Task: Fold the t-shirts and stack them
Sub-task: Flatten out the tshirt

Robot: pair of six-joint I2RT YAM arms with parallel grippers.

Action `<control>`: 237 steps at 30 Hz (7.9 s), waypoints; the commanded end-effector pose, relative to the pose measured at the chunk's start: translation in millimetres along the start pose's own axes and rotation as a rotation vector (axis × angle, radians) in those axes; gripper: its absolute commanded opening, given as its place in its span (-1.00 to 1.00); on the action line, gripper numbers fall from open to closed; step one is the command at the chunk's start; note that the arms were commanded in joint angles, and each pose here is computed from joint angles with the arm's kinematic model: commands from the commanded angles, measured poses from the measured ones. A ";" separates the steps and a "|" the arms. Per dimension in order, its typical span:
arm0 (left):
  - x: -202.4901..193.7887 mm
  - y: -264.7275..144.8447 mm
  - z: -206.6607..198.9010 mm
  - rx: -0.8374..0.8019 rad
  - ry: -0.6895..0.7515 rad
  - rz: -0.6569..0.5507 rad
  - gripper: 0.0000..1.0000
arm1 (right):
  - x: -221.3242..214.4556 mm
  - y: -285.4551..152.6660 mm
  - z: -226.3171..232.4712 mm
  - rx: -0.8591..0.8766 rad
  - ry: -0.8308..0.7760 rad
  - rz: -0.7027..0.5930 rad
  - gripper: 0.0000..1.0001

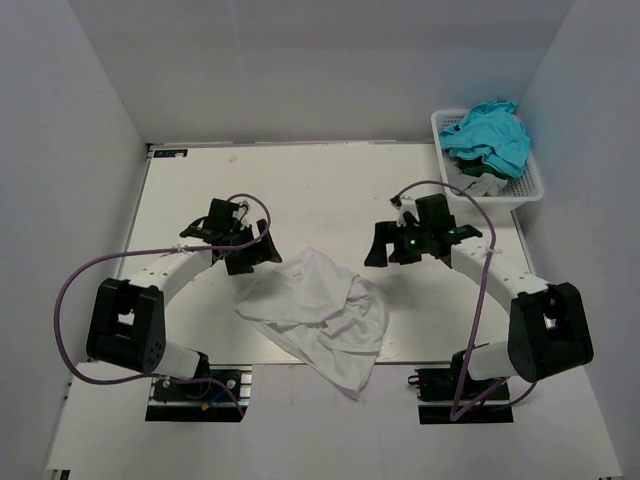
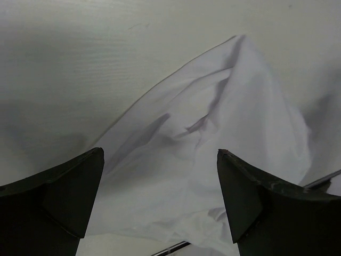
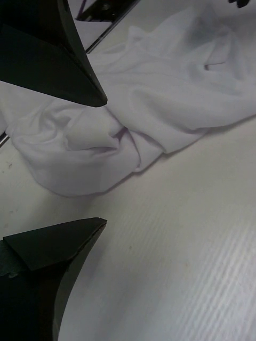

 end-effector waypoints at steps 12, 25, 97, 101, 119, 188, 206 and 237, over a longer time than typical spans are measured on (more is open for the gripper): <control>-55.7 -18.4 27.8 0.395 -0.058 0.184 0.92 | -90.0 1.9 8.5 -0.140 -0.088 0.273 0.81; -87.6 12.0 30.2 0.430 -0.023 0.343 -0.28 | -85.1 23.6 22.8 -0.068 -0.139 0.203 0.17; 214.3 5.4 -70.2 0.297 0.178 -0.409 1.00 | 177.9 33.6 -30.6 -0.600 -0.048 -0.259 0.81; 134.6 11.4 -99.0 -0.041 0.294 -0.294 1.00 | 81.7 36.7 -43.8 -0.522 0.013 -0.048 0.81; -9.9 125.9 -152.0 0.081 0.709 0.106 0.76 | 36.1 -35.2 -35.2 -0.630 0.173 -0.242 0.81; 134.9 -104.1 -132.0 0.828 0.279 -0.754 -1.00 | 233.0 -90.1 26.5 -0.147 0.194 -0.605 -1.00; 165.5 -339.5 -170.0 0.323 0.289 -1.244 -1.00 | 221.2 -342.9 103.5 -0.406 -0.082 -1.288 -1.00; 57.3 -448.0 -177.6 -0.425 0.484 -1.307 -1.00 | 94.1 -440.9 172.7 -0.342 -0.219 -1.663 -1.00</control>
Point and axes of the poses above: each gripper's point midway between its finger pads, its own y axis out along the fingers, its own z axis along the line the jaws close on, x = y × z, the point moved 7 cm from there along -y, back along the fingers, and after that the axes turned 3 degrees about y, right-handed, at the moved point
